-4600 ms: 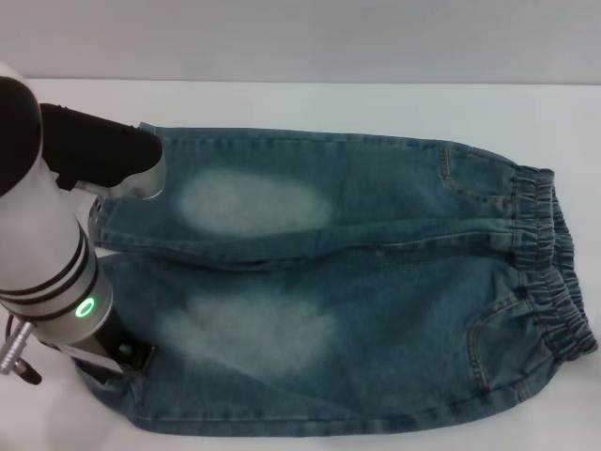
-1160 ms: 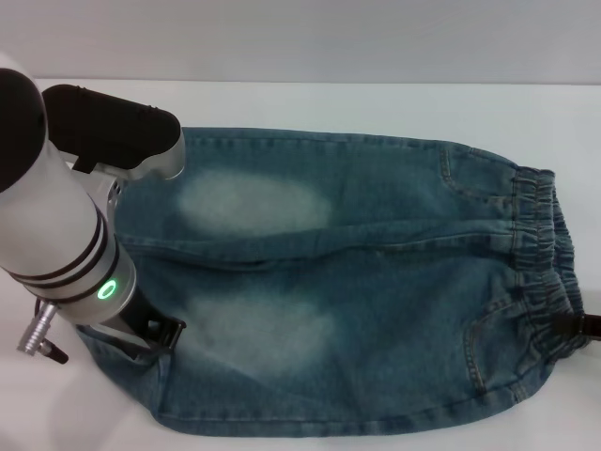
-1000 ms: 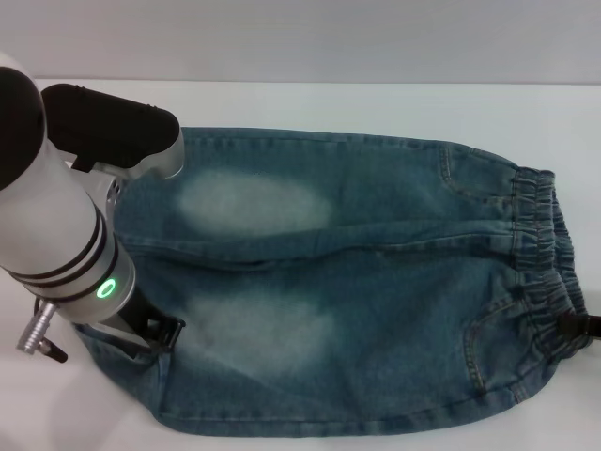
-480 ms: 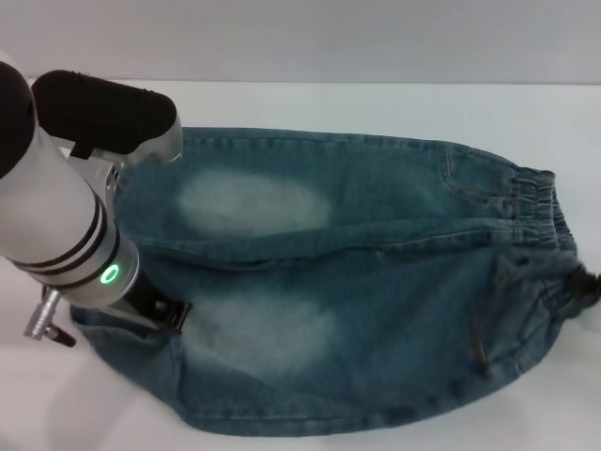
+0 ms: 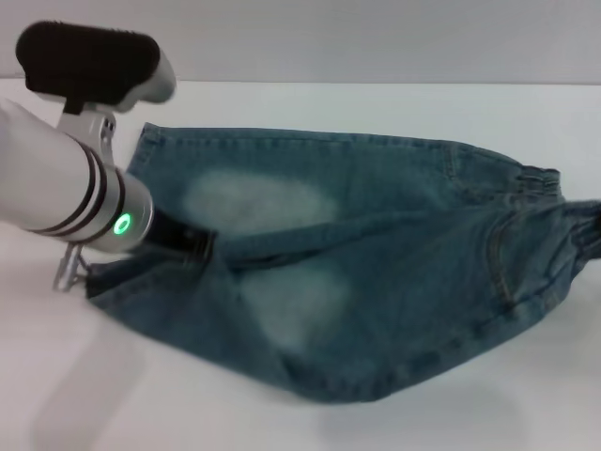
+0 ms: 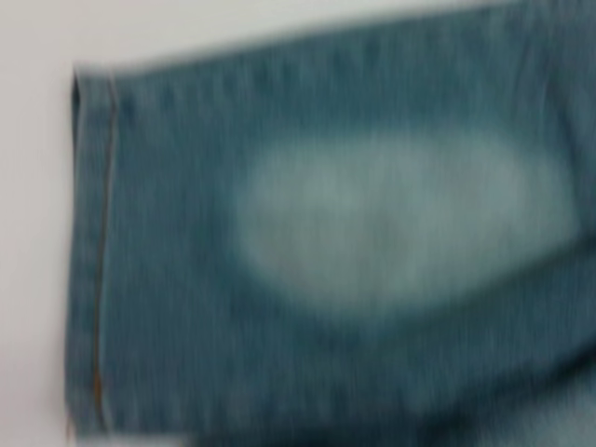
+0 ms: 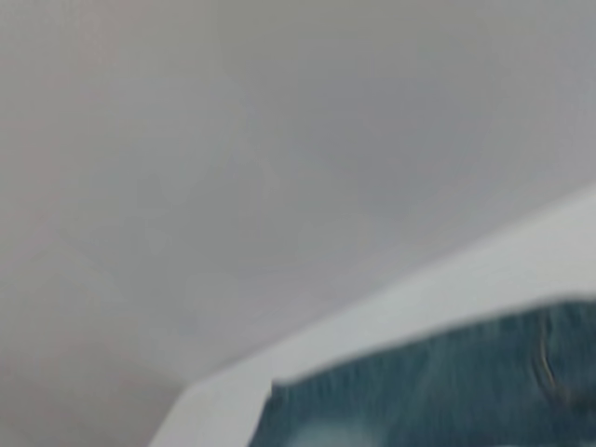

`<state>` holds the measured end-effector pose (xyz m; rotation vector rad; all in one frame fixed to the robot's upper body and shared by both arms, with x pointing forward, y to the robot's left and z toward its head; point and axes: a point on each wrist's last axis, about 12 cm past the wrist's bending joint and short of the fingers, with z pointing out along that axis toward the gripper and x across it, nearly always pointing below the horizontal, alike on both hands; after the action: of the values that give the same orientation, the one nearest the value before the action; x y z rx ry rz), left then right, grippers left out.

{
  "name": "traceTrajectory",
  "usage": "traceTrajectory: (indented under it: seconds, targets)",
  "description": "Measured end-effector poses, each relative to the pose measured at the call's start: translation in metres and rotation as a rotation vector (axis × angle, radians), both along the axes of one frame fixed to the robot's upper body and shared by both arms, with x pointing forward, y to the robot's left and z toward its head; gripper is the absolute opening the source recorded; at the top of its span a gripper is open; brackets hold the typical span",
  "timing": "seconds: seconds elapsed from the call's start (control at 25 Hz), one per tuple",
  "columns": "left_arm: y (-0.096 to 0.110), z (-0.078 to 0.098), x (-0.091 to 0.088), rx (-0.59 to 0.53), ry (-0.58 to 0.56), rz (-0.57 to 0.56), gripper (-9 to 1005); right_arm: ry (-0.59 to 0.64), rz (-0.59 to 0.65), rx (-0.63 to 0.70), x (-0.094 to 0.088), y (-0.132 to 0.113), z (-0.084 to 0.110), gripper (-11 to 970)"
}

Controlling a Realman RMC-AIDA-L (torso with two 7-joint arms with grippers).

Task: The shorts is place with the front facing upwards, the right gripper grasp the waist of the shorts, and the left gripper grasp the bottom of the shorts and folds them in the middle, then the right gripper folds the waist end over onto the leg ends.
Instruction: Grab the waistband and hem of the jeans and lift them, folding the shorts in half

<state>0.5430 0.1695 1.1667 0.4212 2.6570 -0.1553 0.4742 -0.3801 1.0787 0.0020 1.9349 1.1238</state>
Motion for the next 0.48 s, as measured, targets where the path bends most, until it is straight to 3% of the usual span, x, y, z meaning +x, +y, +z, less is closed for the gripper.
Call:
traceTrajectory:
  seconds: [0.24, 0.48]
  targets:
    - [0.004, -0.002, 0.012, -0.115, -0.181, 0.032, 117, -0.095, -0.050, 0.013, 0.004, -0.005, 0.007, 32]
    - [0.011, -0.006, 0.016, -0.182, -0.279, 0.059, 120, -0.133, -0.096, 0.014, 0.003, -0.011, 0.010, 41]
